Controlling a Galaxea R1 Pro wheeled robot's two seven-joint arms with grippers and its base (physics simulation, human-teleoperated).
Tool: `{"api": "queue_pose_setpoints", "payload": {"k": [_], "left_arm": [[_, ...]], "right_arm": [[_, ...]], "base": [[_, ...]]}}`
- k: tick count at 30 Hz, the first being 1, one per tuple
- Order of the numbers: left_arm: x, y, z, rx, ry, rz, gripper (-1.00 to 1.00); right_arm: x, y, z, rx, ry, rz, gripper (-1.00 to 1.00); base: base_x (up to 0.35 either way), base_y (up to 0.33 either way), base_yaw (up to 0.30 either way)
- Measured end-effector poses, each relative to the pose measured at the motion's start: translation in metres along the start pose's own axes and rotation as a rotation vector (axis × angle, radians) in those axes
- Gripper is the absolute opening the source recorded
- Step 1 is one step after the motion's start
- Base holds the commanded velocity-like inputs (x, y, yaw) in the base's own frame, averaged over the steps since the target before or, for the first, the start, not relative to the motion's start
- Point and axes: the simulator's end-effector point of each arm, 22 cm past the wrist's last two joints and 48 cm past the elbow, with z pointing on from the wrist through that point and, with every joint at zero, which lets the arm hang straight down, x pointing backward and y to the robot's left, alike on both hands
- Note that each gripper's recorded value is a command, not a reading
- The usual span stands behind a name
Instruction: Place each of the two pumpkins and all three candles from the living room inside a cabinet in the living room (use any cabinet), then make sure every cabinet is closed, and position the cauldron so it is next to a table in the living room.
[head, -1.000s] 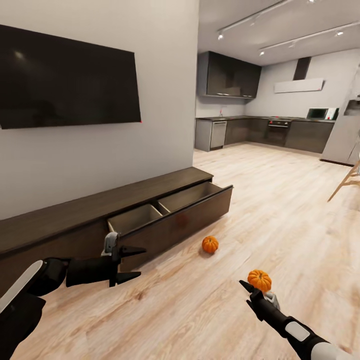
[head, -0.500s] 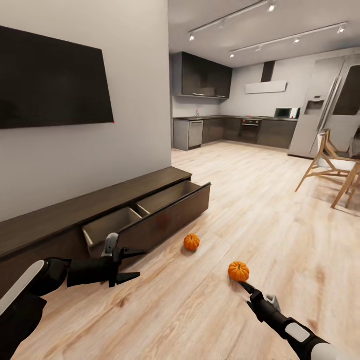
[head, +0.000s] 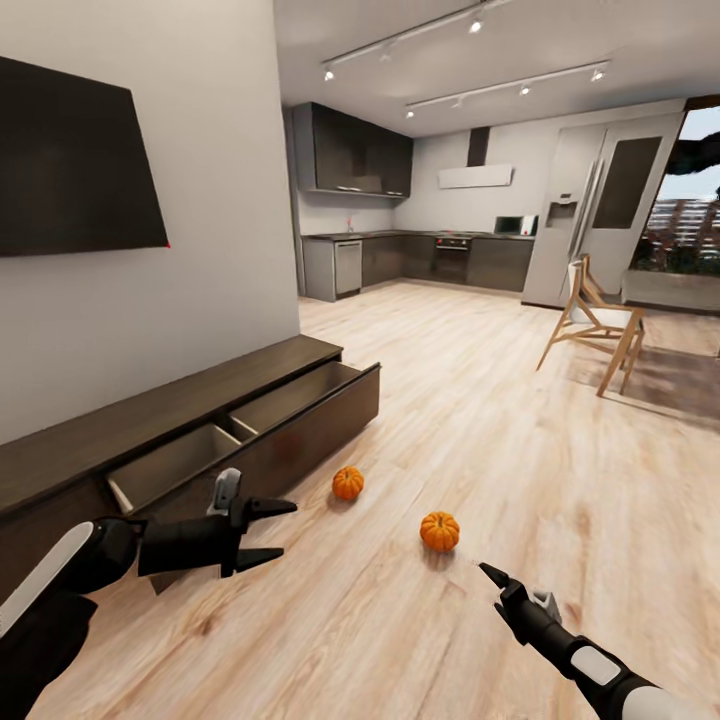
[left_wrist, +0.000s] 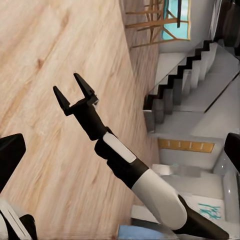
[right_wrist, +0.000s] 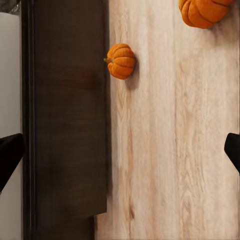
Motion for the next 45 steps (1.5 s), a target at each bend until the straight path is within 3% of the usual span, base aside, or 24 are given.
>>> {"api": "queue_pose_setpoints", "payload": {"k": [13, 19, 25, 39, 45], "left_arm": [[0.004, 0.003, 0.003, -0.013, 0.01, 0.004, 1.0], [0.004, 0.004, 0.003, -0.014, 0.011, 0.005, 1.0], [0.004, 0.004, 0.003, -0.015, 0.009, 0.006, 1.0], [0.004, 0.005, 0.003, -0.018, 0.009, 0.005, 1.0], [-0.001, 0.016, 0.004, -0.071, -0.014, 0.04, 1.0]], "right_arm": [[-0.001, 0.0, 0.0, 0.001, -0.002, -0.002, 1.0], [-0.008, -0.002, -0.001, 0.002, -0.041, -0.042, 1.0], [-0.021, -0.005, -0.003, 0.018, -0.106, -0.111, 1.0], [-0.024, -0.004, -0.003, 0.011, -0.117, -0.112, 1.0], [-0.023, -0.003, -0.003, 0.01, -0.116, -0.12, 1.0]], "base": [[0.0, 0.0, -0.288], [0.021, 0.0, -0.261], [0.258, -0.02, -0.049], [0.314, -0.161, -0.001], [0.272, -0.214, 0.0]]}}
